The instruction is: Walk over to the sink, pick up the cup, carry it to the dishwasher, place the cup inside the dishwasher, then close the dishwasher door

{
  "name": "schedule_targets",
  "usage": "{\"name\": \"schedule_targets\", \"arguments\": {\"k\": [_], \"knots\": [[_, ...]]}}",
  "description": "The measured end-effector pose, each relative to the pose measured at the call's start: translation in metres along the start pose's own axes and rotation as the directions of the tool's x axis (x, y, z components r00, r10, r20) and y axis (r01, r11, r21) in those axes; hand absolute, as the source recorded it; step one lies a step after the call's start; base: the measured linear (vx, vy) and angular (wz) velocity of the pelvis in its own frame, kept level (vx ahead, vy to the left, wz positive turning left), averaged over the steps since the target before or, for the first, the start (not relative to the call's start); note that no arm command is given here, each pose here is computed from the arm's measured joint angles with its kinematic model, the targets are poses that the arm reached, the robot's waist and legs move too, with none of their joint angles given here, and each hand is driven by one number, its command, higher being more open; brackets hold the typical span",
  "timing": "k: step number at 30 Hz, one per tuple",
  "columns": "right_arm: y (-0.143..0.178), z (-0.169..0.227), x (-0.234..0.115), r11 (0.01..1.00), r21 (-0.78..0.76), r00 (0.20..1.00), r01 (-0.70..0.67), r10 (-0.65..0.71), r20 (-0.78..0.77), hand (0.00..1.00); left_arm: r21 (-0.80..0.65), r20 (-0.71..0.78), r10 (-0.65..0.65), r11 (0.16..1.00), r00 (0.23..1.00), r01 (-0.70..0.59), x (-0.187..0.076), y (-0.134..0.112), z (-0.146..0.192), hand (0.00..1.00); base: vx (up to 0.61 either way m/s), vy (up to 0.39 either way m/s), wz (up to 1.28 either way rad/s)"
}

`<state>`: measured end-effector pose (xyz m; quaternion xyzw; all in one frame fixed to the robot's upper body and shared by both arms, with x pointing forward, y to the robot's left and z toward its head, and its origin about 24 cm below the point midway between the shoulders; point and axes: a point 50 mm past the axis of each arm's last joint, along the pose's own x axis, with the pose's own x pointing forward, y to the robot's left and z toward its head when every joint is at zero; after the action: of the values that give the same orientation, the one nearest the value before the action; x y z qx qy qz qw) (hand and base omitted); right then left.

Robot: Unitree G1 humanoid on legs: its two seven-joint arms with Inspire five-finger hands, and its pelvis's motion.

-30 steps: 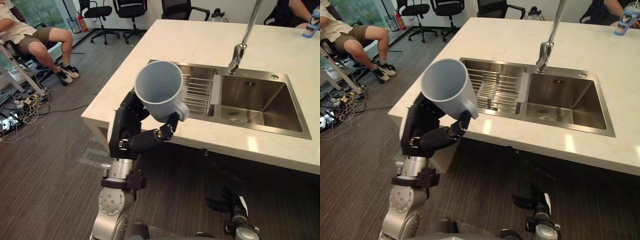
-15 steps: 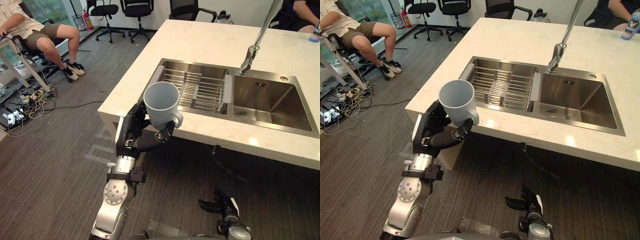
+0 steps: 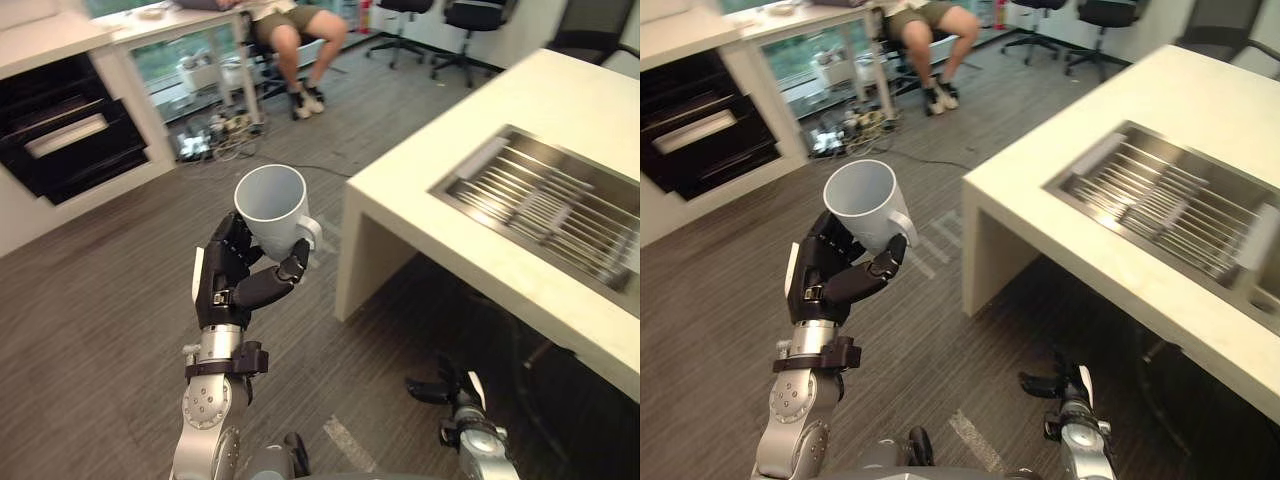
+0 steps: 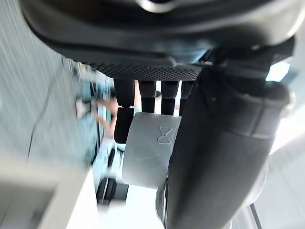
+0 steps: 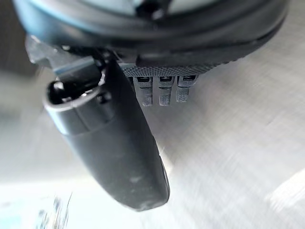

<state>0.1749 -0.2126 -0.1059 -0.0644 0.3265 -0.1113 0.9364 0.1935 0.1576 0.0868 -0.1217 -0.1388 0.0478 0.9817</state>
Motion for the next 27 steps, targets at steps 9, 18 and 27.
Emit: {"name": "schedule_targets", "arguments": {"k": [9, 18, 27], "knots": [[0.019, 0.017, -0.009, 0.997, -0.038, 0.992, -0.074, 0.077, 0.098, 0.90, 0.000, 0.002, -0.020, 1.000, 1.000, 0.020, 0.001, -0.004, 0.002, 0.30, 0.25, 0.002, 1.74], [0.012, 0.059, -0.021, 0.998, -0.043, 0.951, -0.039, 0.050, 0.305, 0.90, -0.089, 0.111, -0.087, 0.991, 0.990, 0.097, 0.001, -0.025, 0.024, 0.30, 0.20, -0.263, 1.56], [0.006, -0.005, -0.015, 0.997, -0.069, 0.999, -0.032, 0.034, 0.032, 0.90, 0.041, -0.077, -0.062, 0.997, 0.995, 0.066, 0.003, 0.004, -0.015, 0.30, 0.08, 0.012, 0.09]]}}
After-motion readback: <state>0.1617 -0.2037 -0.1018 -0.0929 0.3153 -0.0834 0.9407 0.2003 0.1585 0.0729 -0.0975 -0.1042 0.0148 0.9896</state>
